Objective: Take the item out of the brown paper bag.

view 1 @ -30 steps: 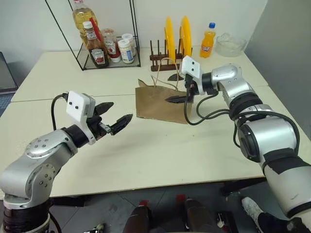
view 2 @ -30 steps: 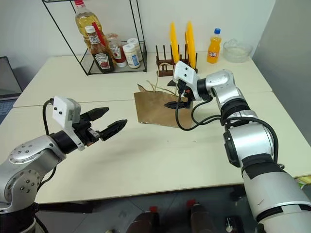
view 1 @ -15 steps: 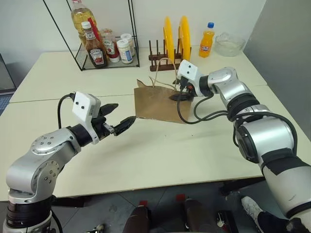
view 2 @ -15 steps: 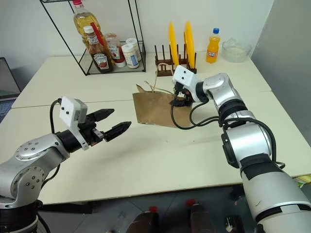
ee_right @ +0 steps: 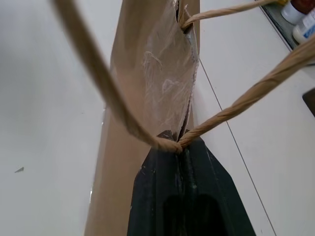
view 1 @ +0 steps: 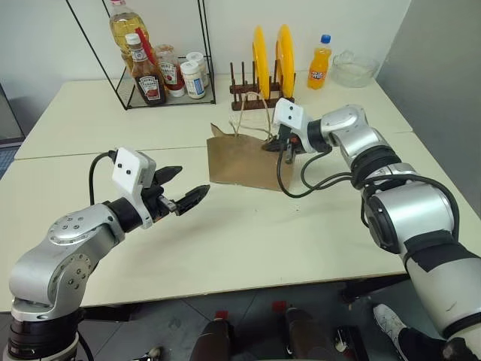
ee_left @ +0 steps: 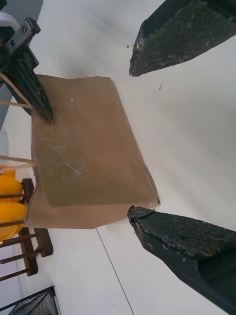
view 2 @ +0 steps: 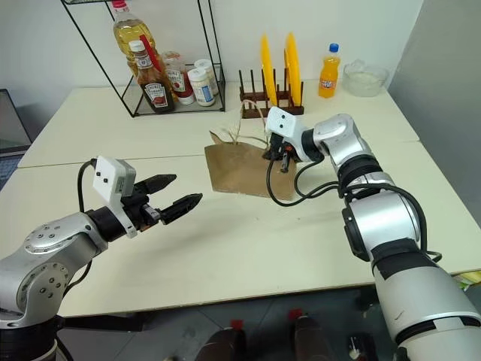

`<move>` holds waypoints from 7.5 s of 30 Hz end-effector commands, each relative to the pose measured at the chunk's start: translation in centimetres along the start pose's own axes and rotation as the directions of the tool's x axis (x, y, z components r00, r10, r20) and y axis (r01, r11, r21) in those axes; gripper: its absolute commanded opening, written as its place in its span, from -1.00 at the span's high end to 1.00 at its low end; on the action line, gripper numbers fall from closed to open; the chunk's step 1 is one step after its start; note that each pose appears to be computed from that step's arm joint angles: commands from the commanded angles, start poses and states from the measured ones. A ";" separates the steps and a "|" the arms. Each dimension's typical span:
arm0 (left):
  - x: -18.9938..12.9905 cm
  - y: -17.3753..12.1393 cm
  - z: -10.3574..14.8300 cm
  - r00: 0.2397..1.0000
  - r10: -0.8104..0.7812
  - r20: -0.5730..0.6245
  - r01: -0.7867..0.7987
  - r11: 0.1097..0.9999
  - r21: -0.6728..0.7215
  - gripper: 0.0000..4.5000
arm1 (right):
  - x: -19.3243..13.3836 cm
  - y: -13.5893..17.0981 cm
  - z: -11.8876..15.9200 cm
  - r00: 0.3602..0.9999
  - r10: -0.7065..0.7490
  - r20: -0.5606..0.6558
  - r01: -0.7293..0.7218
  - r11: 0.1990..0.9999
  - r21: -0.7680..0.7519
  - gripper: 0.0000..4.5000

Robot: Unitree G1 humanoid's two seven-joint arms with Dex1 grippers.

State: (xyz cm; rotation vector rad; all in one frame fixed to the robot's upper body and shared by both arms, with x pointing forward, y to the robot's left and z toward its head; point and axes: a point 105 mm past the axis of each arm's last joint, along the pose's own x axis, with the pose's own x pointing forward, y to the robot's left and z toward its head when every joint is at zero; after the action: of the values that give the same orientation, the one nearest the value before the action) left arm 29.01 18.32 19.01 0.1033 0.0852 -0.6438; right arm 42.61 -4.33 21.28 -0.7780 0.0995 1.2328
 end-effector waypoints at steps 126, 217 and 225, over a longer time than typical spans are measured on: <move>4.6 -7.8 -4.0 0.610 -0.721 -0.329 0.787 0.505 0.353 -0.20 | -8.3 16.8 -4.7 0.971 -0.130 0.200 0.156 0.980 -0.126 -1.00; 12.4 1.4 11.8 0.897 -0.440 0.039 0.396 0.839 0.373 1.00 | 3.4 23.4 -9.9 0.905 0.425 -0.003 -0.289 0.611 -0.737 0.98; 12.7 1.8 12.6 0.905 -0.422 0.052 0.370 0.843 0.390 1.00 | 3.4 23.7 -10.1 0.894 0.447 -0.028 -0.315 0.584 -0.748 0.98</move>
State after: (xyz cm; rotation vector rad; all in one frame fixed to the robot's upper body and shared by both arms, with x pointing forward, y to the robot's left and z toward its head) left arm 41.04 10.74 25.25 0.3669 0.0121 -1.1237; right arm 28.15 -1.76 6.55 -1.3154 -0.6921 1.5937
